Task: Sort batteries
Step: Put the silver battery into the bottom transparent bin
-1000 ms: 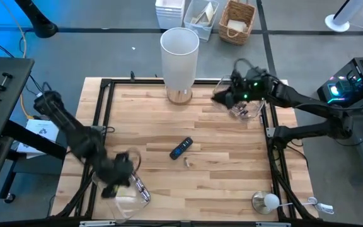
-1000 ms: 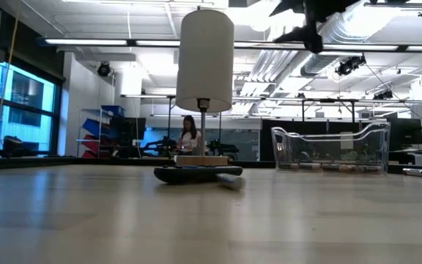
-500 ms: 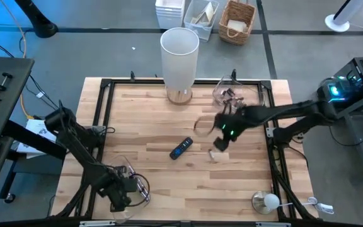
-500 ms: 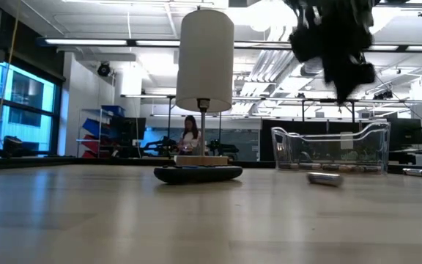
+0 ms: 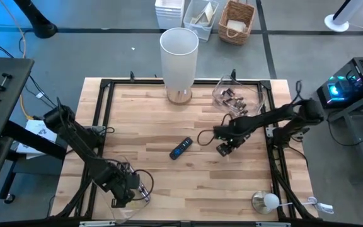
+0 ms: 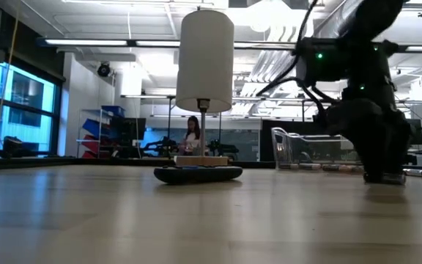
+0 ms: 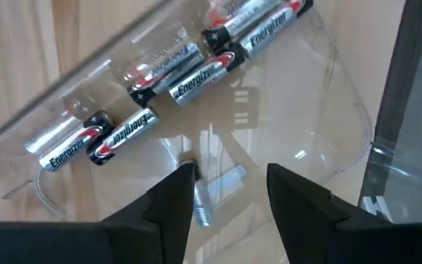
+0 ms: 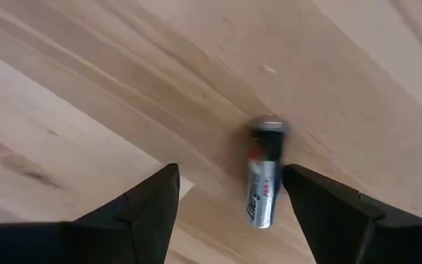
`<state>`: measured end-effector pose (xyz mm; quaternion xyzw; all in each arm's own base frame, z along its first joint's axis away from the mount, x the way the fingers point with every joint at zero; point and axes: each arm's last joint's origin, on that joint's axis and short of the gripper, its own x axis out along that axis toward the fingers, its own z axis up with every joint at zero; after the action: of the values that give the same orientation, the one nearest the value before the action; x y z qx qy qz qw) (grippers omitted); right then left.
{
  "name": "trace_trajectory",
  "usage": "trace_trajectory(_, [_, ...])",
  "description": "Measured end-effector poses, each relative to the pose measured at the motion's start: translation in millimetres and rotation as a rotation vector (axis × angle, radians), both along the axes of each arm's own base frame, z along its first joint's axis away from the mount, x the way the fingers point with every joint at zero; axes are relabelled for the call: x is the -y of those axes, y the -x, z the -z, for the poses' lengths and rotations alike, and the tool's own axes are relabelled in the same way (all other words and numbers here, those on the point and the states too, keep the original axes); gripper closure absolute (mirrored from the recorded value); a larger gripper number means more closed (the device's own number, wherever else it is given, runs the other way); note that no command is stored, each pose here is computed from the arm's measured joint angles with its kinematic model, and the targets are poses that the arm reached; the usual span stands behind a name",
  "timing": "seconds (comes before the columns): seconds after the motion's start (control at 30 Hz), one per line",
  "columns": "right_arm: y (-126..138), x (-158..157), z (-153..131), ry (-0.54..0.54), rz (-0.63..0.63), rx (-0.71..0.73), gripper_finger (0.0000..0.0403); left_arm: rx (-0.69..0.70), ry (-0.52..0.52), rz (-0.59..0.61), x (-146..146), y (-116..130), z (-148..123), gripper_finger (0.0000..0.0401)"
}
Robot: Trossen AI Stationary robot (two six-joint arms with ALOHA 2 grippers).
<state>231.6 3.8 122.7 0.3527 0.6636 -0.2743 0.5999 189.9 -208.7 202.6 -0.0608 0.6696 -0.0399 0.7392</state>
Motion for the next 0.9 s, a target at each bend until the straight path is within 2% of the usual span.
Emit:
trace_trajectory(0.1, [6,7,4,-0.066,0.032,0.041,0.0154,0.001,0.000,0.016,2,2,0,0.0236])
trace_trajectory(0.2, [5,10,1,-0.032,0.020,0.029,0.0161,-0.002,0.000,0.020,2,2,0,0.0236])
trace_trajectory(0.27, [5,11,0,-0.027,0.006,0.021,0.0182,-0.001,0.001,0.020,2,2,0,0.0236])
trace_trajectory(0.37, [7,10,1,-0.003,0.000,0.003,0.0245,0.004,0.003,0.027,-1,4,-5,0.0236])
trace_trajectory(0.5, [11,5,2,0.046,-0.047,-0.024,0.0361,0.047,-0.013,0.010,-10,11,-20,0.0236])
trace_trajectory(0.63, [5,-2,-4,0.074,-0.131,-0.024,0.0367,0.181,0.011,-0.022,-25,19,-48,0.0236])
trace_trajectory(0.73, [-9,-9,-20,0.093,-0.221,0.034,0.0367,0.263,0.062,-0.063,-40,24,-69,0.0236])
trace_trajectory(0.9, [-58,-24,-76,0.112,-0.404,0.367,0.0367,0.433,0.090,-0.185,-74,30,-100,0.0236])
